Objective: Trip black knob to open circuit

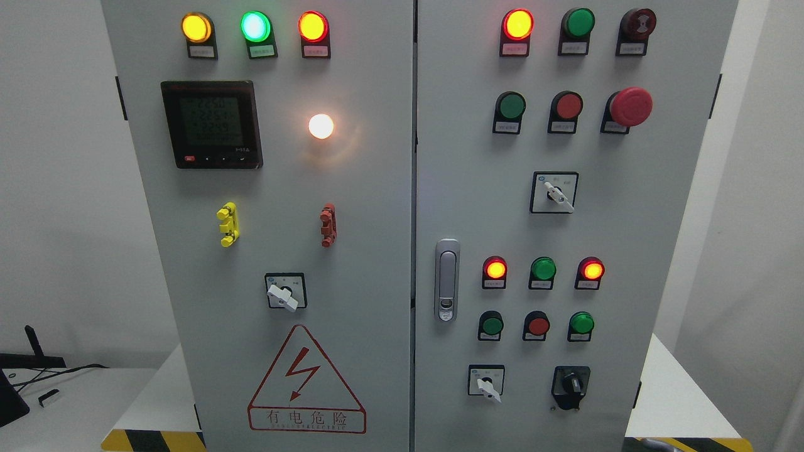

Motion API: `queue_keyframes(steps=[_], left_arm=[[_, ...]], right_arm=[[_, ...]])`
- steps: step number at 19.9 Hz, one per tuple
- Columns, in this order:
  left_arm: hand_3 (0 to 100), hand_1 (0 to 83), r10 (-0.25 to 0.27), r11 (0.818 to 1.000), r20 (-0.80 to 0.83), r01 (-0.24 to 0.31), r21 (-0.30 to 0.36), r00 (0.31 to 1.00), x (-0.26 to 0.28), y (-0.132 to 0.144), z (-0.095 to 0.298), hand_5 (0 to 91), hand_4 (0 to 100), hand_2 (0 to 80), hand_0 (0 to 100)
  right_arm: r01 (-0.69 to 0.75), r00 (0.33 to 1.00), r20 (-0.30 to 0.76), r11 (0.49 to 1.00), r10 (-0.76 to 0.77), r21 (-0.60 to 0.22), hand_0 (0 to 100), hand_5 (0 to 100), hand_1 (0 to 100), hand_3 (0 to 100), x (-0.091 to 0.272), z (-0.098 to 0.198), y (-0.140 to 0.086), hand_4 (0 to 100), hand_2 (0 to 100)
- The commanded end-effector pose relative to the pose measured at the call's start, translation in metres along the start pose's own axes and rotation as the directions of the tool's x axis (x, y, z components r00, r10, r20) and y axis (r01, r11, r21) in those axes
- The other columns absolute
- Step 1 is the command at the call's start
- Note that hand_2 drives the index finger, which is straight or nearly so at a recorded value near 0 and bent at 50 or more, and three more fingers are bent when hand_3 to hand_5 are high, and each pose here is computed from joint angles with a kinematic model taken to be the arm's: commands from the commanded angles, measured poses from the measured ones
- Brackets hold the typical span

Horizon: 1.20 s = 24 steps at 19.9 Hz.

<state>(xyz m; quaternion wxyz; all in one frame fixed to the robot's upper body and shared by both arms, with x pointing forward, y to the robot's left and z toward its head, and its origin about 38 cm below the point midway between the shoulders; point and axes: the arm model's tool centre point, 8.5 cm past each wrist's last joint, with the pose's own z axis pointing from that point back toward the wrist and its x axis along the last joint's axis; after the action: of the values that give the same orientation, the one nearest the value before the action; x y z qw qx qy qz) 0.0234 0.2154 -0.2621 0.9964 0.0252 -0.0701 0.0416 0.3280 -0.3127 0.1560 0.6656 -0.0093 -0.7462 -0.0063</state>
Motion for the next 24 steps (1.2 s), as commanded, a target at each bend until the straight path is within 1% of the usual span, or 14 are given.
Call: queue_keyframes(steps=[1, 4, 6, 10, 13, 15, 19, 24], left_arm=[[0, 38.9, -0.030, 1.000, 0.001, 0.030, -0.004, 1.000, 0.000, 0.000, 0.000, 0.0, 0, 0.0, 12], [0, 38.9, -0.030, 1.000, 0.001, 0.030, -0.004, 1.000, 0.000, 0.000, 0.000, 0.0, 0, 0.0, 12], [0, 38.9, -0.030, 1.000, 0.001, 0.030, -0.004, 1.000, 0.000, 0.000, 0.000, 0.0, 0, 0.0, 12], [0, 38.9, -0.030, 1.000, 0.001, 0.030, -0.004, 1.000, 0.000, 0.000, 0.000, 0.0, 0, 0.0, 12], [0, 38.9, -0.030, 1.000, 0.001, 0.030, -0.004, 1.000, 0.000, 0.000, 0.000, 0.0, 0, 0.0, 12], [0, 38.9, -0.030, 1.000, 0.001, 0.030, -0.004, 1.000, 0.000, 0.000, 0.000, 0.0, 0, 0.0, 12], [0, 38.9, -0.030, 1.000, 0.001, 0.030, -0.004, 1.000, 0.000, 0.000, 0.000, 0.0, 0, 0.0, 12], [0, 38.9, -0.030, 1.000, 0.001, 0.030, -0.004, 1.000, 0.000, 0.000, 0.000, 0.0, 0, 0.0, 12]], right_arm=[[0.011, 1.000, -0.012, 0.999, -0.011, 0.040, 20, 95, 68, 100, -0.006, -0.017, 0.020, 100, 35], [0.008, 1.000, -0.016, 0.999, -0.008, 0.048, 21, 95, 70, 100, -0.008, -0.022, 0.028, 100, 36], [0.009, 1.000, -0.019, 0.999, -0.008, 0.041, 24, 95, 71, 100, -0.009, -0.026, 0.028, 100, 36], [0.015, 0.999, -0.034, 0.999, -0.014, 0.039, 23, 95, 71, 100, -0.015, -0.031, 0.035, 100, 37], [0.016, 0.999, -0.035, 0.999, -0.015, 0.036, 23, 95, 71, 100, -0.015, -0.035, 0.036, 100, 38], [0.018, 0.999, -0.037, 1.000, -0.017, 0.020, 22, 95, 72, 100, -0.016, -0.037, 0.035, 100, 39], [0.017, 0.999, -0.047, 1.000, -0.016, 0.020, 19, 95, 74, 100, -0.020, -0.041, 0.039, 100, 46], [-0.016, 0.999, -0.045, 1.000, 0.016, 0.007, 18, 96, 75, 100, -0.019, -0.045, 0.038, 100, 46]])
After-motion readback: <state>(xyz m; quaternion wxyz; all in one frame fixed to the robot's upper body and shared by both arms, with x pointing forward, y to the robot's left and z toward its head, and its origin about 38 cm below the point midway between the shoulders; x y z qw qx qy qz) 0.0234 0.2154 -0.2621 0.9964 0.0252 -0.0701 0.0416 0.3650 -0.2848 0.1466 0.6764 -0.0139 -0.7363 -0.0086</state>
